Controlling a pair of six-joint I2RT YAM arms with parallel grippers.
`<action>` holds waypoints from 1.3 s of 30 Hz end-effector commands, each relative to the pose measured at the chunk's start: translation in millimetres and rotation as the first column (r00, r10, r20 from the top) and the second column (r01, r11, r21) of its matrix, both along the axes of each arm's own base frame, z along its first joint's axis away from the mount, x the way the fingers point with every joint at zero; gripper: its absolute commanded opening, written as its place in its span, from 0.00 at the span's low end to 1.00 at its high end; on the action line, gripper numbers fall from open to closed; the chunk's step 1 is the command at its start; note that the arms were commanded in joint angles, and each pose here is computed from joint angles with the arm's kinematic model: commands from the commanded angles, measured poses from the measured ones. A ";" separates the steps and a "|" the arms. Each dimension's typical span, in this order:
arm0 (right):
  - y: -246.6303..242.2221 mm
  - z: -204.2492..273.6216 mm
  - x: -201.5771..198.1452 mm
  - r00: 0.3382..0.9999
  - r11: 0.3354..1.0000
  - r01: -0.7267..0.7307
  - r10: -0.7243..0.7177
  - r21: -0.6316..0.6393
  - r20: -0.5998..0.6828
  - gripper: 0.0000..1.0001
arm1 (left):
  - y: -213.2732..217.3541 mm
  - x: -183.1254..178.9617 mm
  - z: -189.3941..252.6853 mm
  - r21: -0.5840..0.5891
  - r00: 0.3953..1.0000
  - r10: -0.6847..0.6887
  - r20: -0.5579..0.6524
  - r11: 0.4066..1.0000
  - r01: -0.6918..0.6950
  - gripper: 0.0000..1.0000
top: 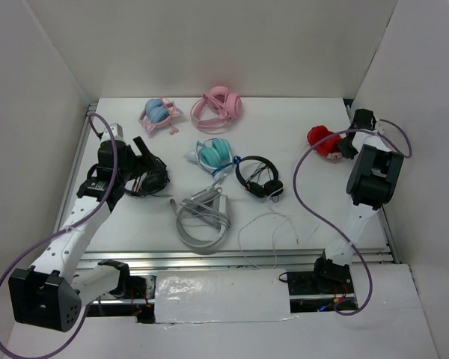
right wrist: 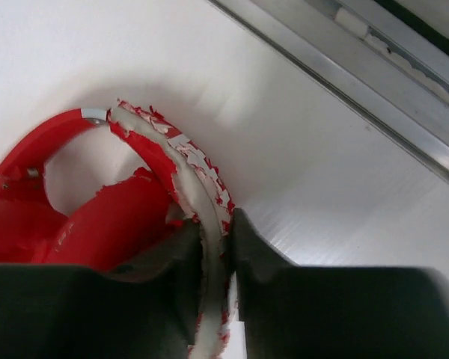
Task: Wrap the headphones
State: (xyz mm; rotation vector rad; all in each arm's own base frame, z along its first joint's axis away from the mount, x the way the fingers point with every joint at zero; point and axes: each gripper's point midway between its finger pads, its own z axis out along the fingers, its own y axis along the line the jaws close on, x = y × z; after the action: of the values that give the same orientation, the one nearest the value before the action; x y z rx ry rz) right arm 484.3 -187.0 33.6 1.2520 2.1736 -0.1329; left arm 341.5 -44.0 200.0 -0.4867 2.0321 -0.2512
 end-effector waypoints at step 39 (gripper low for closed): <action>414.4 275.7 -165.9 -0.585 -0.460 -0.435 0.798 -0.774 -0.145 0.00 | -191.4 -70.7 111.6 0.052 0.481 -0.821 0.308 0.519 0.853 0.99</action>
State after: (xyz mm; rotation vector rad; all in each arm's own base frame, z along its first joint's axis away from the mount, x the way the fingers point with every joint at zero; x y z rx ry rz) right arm 312.2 220.8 282.6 -1.2666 1.4022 0.5094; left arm 285.8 -219.8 290.1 0.4023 1.8925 -0.9471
